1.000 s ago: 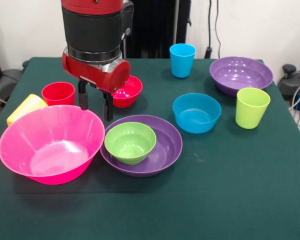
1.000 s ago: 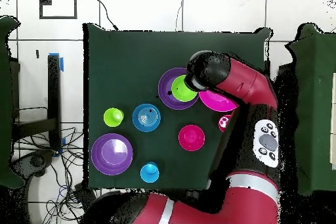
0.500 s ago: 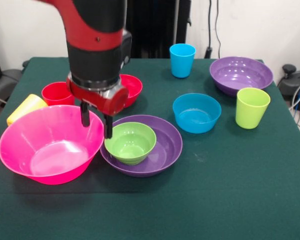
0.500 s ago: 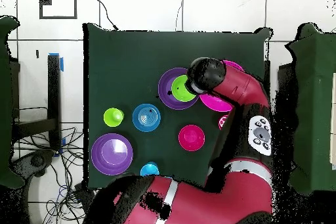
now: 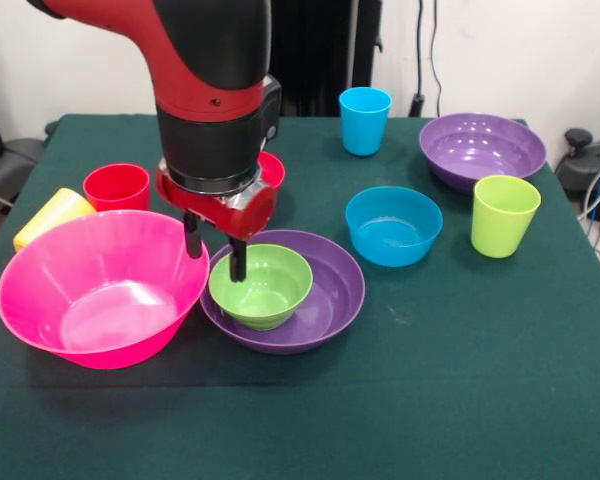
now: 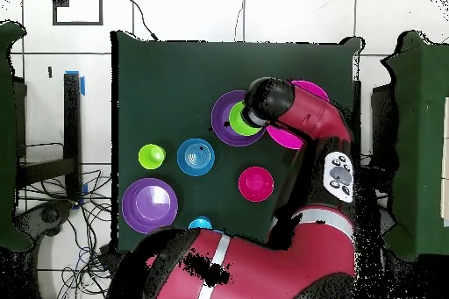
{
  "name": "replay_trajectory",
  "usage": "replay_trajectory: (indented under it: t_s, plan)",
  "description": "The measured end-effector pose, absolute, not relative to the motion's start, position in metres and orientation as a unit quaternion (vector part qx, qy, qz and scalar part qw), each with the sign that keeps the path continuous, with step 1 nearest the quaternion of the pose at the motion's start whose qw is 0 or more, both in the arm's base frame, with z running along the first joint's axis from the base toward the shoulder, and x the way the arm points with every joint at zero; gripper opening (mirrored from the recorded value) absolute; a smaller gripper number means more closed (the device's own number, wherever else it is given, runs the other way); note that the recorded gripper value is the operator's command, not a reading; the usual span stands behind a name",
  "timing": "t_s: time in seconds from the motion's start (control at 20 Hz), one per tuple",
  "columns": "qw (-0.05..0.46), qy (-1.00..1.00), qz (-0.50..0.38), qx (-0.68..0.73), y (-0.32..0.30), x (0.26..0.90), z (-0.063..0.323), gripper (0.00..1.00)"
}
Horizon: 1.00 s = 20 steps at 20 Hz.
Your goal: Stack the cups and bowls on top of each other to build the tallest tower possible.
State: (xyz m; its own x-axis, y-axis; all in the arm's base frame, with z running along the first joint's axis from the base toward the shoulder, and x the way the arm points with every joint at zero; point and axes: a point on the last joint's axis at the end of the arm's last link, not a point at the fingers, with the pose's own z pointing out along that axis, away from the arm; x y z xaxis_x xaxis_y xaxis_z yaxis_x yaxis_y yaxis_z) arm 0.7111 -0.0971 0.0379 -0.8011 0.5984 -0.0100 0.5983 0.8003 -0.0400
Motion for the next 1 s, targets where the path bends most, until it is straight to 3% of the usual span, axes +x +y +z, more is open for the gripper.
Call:
replay_trajectory:
  t_s: [0.25, 0.3, 1.0]
  plan:
    - [-0.001, -0.947, 0.016, -0.321, -0.098, 0.715, 0.039, 1.00]
    - [-0.003, -0.946, 0.017, -0.323, -0.102, 0.714, 0.036, 0.00]
    - [-0.009, -0.944, 0.032, -0.327, -0.115, 0.705, 0.013, 0.00]
